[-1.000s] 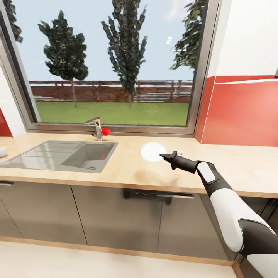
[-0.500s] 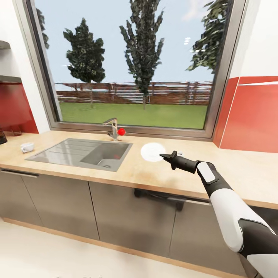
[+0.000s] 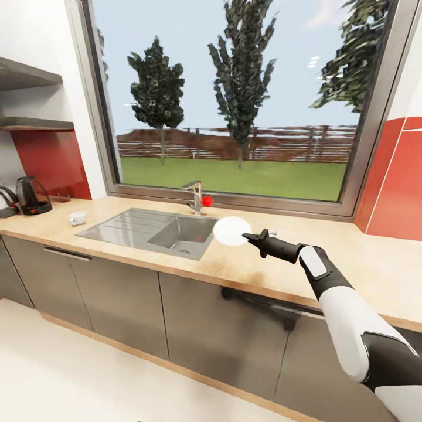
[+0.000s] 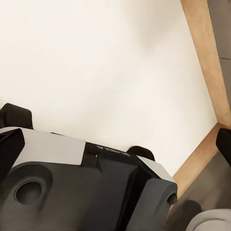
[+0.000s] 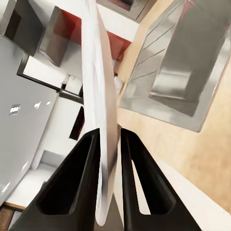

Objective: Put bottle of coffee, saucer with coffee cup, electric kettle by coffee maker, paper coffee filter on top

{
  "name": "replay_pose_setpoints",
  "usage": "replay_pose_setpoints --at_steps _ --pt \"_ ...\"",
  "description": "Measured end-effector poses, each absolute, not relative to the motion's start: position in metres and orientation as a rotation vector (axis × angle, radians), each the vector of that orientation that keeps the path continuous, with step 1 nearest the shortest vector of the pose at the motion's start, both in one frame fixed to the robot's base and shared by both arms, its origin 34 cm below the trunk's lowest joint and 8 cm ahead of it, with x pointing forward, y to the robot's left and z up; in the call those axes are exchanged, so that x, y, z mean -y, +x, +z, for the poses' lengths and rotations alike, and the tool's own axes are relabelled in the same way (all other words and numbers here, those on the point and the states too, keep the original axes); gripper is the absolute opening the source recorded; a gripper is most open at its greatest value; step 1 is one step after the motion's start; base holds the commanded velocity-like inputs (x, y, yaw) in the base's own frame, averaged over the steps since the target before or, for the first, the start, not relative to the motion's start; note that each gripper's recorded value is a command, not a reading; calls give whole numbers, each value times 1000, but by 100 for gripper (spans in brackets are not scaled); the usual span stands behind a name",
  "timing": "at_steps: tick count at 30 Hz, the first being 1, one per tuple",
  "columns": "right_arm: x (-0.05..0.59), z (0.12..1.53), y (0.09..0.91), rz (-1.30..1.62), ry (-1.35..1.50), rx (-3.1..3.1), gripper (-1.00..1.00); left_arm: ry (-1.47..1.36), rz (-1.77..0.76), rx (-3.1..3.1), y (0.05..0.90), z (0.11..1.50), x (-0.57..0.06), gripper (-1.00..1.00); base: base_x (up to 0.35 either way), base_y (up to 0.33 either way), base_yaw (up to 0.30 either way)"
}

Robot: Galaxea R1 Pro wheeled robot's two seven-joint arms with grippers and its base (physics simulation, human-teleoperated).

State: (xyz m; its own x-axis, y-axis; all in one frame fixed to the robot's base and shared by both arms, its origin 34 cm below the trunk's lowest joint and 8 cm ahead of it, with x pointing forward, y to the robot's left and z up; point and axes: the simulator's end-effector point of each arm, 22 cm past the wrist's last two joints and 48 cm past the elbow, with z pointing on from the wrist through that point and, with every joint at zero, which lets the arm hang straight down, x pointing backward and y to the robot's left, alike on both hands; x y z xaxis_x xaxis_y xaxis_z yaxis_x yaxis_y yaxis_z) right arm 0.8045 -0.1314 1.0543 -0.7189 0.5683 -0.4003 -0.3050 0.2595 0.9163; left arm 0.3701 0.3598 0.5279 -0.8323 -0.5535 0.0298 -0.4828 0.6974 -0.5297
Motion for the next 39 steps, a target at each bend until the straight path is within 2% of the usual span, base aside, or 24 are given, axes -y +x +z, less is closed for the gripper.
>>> replay_pose_setpoints --at_steps 11,26,39 --pt "123 1049 803 1516 202 -1845 -100 -852 -808 -2770 370 528 -360 100 142 124 204" --pt "122 1049 807 1474 183 -1832 -100 -853 -809 -2768 371 528 -360 100 88 300 273" --pt "122 1049 807 1474 184 -1831 -100 -853 -809 -2768 371 528 -360 100 202 292 273"
